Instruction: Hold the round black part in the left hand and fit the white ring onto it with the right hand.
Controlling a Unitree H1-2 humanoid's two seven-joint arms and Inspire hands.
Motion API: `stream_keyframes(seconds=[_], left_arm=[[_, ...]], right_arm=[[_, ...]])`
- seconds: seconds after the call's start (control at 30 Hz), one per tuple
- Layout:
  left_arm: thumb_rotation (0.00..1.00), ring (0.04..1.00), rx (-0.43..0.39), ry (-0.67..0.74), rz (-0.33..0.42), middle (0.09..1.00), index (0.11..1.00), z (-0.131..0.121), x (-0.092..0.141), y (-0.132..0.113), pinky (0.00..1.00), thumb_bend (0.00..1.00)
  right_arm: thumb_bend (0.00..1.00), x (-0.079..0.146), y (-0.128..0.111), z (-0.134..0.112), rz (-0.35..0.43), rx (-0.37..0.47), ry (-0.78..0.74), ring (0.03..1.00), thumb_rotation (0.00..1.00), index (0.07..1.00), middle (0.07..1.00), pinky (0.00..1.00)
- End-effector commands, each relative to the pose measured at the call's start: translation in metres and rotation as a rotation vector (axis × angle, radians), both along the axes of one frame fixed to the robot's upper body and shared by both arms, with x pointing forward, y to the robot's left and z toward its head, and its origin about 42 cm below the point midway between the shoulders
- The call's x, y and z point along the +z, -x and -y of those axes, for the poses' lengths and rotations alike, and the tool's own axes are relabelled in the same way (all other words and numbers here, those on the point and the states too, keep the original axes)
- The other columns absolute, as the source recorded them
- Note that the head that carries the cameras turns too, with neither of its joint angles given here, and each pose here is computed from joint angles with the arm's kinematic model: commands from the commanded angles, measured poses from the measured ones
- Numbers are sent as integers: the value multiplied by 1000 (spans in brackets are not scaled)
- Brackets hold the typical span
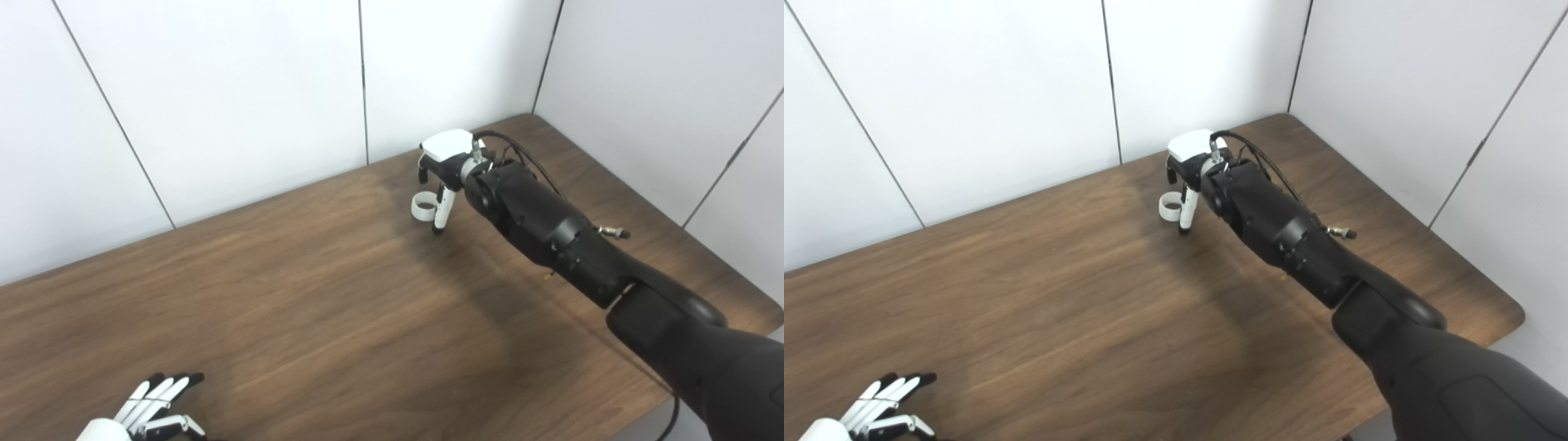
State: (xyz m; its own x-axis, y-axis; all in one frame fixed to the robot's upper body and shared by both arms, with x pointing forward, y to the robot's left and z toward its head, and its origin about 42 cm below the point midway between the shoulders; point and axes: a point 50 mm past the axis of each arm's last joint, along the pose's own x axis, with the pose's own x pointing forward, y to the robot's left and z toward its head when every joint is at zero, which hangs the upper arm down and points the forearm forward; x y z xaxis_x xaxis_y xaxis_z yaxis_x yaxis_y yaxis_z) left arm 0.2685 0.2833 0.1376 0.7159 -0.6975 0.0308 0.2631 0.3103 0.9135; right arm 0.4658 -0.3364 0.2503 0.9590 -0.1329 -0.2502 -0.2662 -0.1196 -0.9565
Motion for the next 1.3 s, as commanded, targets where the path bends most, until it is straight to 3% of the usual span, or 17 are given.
stream_keyframes(seconds=[0.0,0.33,0.4,0.47,0.57,1.27], left_arm=[[50,952,-11,-14,15,942,478,-4,4,-1,1000,514],[50,950,-11,-10,14,942,478,-3,3,0,1000,514],[50,950,-10,-13,12,945,478,-3,3,0,1000,514],[50,954,-10,-15,13,947,478,-3,4,0,1000,514],[51,955,-8,-14,14,946,478,-3,3,0,1000,514],[49,958,-2,-4,13,942,477,-2,2,0,1000,515]], right_arm=[[880,24,-9,-9,69,32,-7,1000,315,711,1000,1000],[843,21,-10,-11,74,63,-10,1000,263,677,1000,1000],[801,21,-10,-11,83,71,-19,1000,217,641,993,1000],[579,19,-10,-11,100,90,-27,1000,155,523,978,1000],[525,16,-10,-10,124,118,-44,1000,134,489,952,1000],[517,18,-9,-12,147,145,-59,1000,126,482,945,1000]])
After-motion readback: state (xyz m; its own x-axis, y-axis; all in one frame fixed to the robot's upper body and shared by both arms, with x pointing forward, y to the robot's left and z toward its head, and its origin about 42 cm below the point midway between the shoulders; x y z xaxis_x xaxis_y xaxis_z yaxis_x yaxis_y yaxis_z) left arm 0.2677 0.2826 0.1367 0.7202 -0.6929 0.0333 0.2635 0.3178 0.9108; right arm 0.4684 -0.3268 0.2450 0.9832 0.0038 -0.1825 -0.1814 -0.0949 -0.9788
